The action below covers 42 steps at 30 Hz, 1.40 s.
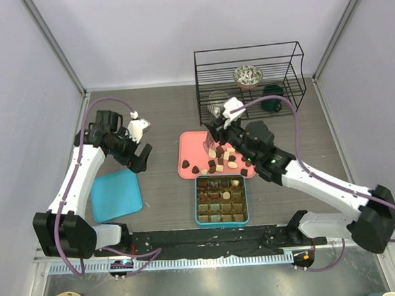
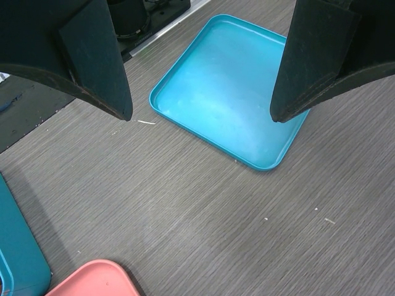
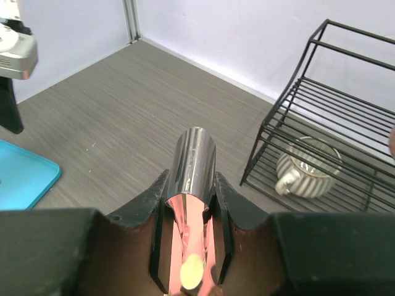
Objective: Pack the chocolate
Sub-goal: Pick up the fake chocolate from the plate, then place the fake chocolate in the packing box.
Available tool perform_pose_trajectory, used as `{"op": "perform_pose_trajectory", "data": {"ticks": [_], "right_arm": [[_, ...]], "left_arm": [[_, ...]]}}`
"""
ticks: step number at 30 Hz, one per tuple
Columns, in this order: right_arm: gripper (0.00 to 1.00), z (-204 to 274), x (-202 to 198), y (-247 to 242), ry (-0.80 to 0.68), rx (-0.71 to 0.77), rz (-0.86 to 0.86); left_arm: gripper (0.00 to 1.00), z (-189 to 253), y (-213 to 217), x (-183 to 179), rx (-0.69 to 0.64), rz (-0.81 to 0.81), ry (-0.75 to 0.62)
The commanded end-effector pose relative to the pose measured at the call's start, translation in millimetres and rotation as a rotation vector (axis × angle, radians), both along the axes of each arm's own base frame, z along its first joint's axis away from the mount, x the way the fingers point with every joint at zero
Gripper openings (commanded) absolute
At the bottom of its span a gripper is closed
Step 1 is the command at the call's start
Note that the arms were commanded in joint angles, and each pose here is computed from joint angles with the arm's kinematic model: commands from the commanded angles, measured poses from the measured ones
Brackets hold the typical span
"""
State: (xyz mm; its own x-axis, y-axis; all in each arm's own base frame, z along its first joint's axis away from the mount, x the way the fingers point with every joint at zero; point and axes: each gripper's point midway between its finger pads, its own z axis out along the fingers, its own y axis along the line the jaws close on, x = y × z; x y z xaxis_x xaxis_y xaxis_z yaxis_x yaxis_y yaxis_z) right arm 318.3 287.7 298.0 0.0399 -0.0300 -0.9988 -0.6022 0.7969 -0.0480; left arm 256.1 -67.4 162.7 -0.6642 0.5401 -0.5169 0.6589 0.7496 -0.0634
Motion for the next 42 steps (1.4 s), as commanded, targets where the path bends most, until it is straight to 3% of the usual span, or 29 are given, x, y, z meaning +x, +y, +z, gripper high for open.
{"op": "perform_pose_trajectory", "data": {"ticks": [1, 8, 15, 26, 33, 42], "right_arm": [[0.18, 42.2, -28.5, -30.2, -0.002, 0.060, -0.017], [0.18, 43.2, -86.0, -84.0, 0.092, 0.068, -0.015], [0.19, 21.8, -112.9, -98.7, 0.200, 0.070, 0.012], [0.23, 0.1, -113.0, -87.4, 0.225, 0.089, 0.047], [0.36, -6.0, -111.1, -86.1, 0.224, 0.090, 0.046], [0.38, -1.4, -109.2, -88.6, 0.204, 0.094, 0.033]], "left_arm": [[1.00, 13.4, -0.6, 2.4, -0.016, 0.000, -0.049], [1.00, 8.9, -1.9, 1.0, -0.023, -0.001, -0.036], [1.00, 8.0, -3.9, 0.7, -0.037, 0.003, -0.027], [1.00, 10.7, -4.7, 0.8, -0.042, 0.007, -0.024], [0.99, 8.8, -2.8, 0.5, -0.031, 0.006, -0.021], [1.00, 9.2, -1.8, 0.6, -0.023, 0.004, -0.025]]}}
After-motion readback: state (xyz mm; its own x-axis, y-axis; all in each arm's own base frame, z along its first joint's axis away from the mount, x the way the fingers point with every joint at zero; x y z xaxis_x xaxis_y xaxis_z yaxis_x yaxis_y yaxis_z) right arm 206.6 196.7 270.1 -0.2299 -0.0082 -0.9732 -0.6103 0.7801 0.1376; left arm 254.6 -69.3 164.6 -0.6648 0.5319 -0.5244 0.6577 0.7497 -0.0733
